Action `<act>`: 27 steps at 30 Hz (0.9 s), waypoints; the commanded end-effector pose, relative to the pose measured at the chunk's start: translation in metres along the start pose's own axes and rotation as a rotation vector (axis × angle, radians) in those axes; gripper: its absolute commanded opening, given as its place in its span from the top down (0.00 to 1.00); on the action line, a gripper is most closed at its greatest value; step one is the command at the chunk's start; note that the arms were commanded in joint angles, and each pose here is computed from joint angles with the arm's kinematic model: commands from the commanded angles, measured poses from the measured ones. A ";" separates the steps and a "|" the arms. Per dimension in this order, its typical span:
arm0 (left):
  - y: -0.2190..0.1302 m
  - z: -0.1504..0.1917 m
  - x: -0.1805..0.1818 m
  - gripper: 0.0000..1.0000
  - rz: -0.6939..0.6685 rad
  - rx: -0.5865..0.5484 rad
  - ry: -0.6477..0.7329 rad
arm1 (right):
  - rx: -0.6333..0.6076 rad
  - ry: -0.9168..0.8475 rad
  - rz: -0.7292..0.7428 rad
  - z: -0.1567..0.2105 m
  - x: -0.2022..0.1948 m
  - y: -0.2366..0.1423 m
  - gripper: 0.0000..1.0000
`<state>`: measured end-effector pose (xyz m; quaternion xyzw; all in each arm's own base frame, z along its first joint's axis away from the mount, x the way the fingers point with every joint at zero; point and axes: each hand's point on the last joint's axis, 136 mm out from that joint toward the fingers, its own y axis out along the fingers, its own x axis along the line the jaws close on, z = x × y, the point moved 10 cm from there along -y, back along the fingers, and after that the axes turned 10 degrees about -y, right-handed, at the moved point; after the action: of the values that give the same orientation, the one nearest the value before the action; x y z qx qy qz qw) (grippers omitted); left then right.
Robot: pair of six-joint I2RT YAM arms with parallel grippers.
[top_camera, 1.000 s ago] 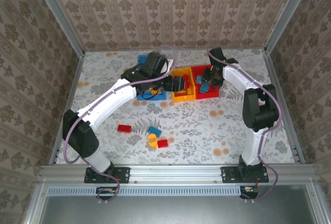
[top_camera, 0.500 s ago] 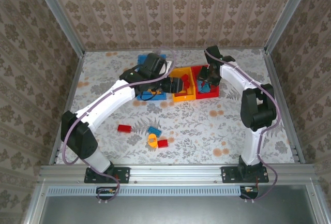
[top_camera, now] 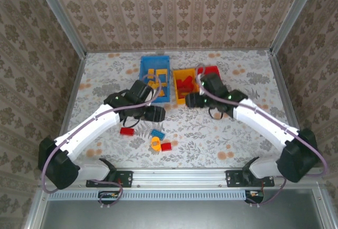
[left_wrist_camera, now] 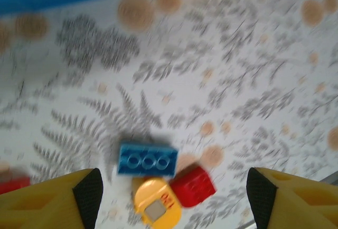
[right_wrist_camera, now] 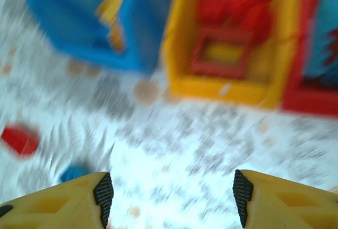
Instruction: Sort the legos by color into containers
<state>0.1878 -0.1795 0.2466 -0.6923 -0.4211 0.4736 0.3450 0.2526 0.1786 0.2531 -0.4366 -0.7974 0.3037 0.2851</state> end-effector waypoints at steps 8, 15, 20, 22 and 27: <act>0.033 0.076 0.007 0.20 -0.071 0.235 -0.093 | 0.124 -0.107 -0.231 0.065 0.029 0.003 0.30; 0.062 0.080 0.001 0.17 -0.190 0.282 -0.217 | 0.121 -0.176 -0.440 0.066 0.043 -0.004 0.25; 0.079 0.080 0.003 0.18 -0.294 0.294 -0.293 | 0.117 -0.198 -0.523 0.071 0.047 -0.013 0.22; 0.082 0.077 0.002 0.19 -0.312 0.284 -0.304 | 0.123 -0.202 -0.535 0.073 0.047 -0.015 0.22; 0.094 0.073 0.001 0.35 -0.330 0.258 -0.324 | 0.129 -0.217 -0.551 0.078 0.045 -0.020 0.22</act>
<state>0.1369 -0.2049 0.1393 -0.4828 -0.4928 0.5658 0.4516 0.1744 0.1939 0.2267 -0.1794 -0.8859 0.3064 0.2985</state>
